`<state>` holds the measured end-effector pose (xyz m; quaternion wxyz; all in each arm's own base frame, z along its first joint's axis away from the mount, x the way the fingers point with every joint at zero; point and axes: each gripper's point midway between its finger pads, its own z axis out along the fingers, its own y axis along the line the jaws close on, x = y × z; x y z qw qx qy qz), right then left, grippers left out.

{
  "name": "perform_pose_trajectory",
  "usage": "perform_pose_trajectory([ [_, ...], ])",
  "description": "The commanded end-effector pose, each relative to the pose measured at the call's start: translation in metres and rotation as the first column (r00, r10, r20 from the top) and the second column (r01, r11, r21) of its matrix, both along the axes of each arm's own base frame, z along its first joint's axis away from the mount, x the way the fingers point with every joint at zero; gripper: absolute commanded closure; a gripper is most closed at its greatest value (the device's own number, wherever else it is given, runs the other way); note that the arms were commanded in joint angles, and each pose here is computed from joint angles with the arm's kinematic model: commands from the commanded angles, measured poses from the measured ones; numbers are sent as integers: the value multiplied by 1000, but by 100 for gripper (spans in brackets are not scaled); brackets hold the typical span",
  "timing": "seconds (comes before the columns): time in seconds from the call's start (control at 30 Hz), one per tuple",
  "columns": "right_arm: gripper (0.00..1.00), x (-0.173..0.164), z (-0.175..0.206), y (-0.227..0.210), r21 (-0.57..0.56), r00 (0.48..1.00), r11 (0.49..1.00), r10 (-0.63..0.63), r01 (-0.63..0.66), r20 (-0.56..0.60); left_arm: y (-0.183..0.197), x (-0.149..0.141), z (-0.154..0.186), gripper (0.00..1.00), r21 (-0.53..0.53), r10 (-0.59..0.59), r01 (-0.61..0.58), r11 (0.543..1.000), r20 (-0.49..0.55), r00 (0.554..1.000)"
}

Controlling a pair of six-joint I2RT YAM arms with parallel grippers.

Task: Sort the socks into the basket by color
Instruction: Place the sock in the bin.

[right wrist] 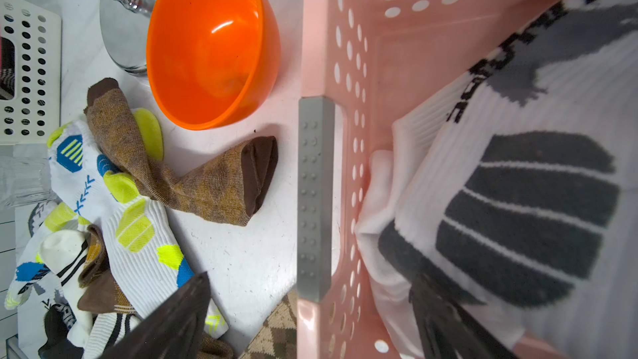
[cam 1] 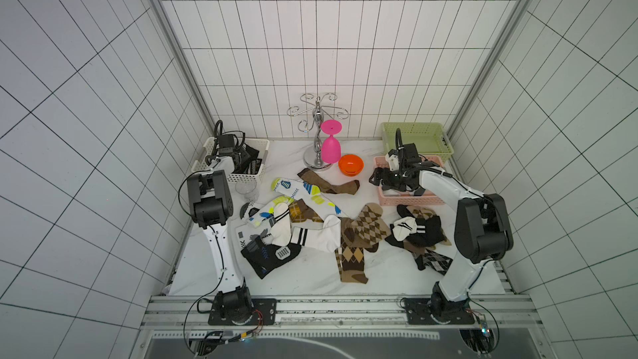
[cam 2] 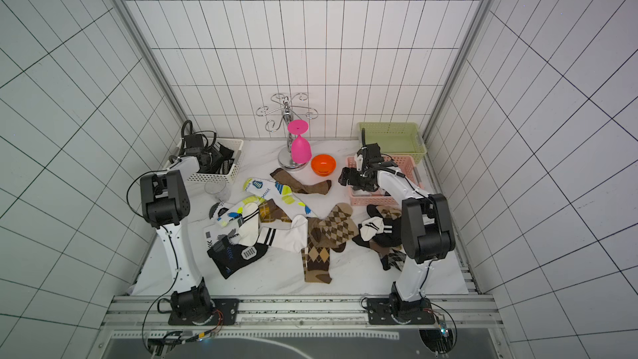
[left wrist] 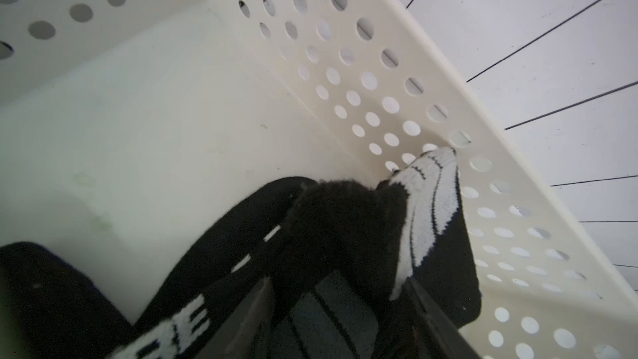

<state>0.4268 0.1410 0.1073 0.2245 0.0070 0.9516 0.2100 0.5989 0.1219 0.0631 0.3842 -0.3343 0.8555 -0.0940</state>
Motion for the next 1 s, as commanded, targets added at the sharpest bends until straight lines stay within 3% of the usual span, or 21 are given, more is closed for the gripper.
perform_pose_trajectory([
  [0.0, 5, 19, 37, 11, 10, 996, 999, 33, -34, 82, -11, 10, 47, 39, 10, -33, 32, 999, 88, 996],
  [0.33, 1, 5, 67, 11, -12, 987, 999, 45, -43, 154, -28, 0, 158, 37, 121, -97, 67, 990, 260, 961],
  [0.5, 1, -10, 70, 16, -35, 983, 997, 73, -68, 168, -41, -14, 195, 36, 140, -134, 92, 986, 325, 936],
  [0.63, 1, -28, 70, 30, -36, 976, 990, 144, -140, 161, -72, -34, 215, 36, 178, -205, 152, 972, 336, 919],
  [0.77, 7, -54, 63, 53, -51, 958, 967, 255, -251, 133, -112, -61, 222, 36, 193, -275, 220, 956, 332, 902],
  [0.97, 29, -95, 49, 95, -29, 906, 912, 409, -408, 111, -164, -117, 221, 37, 196, -344, 293, 936, 320, 883],
])
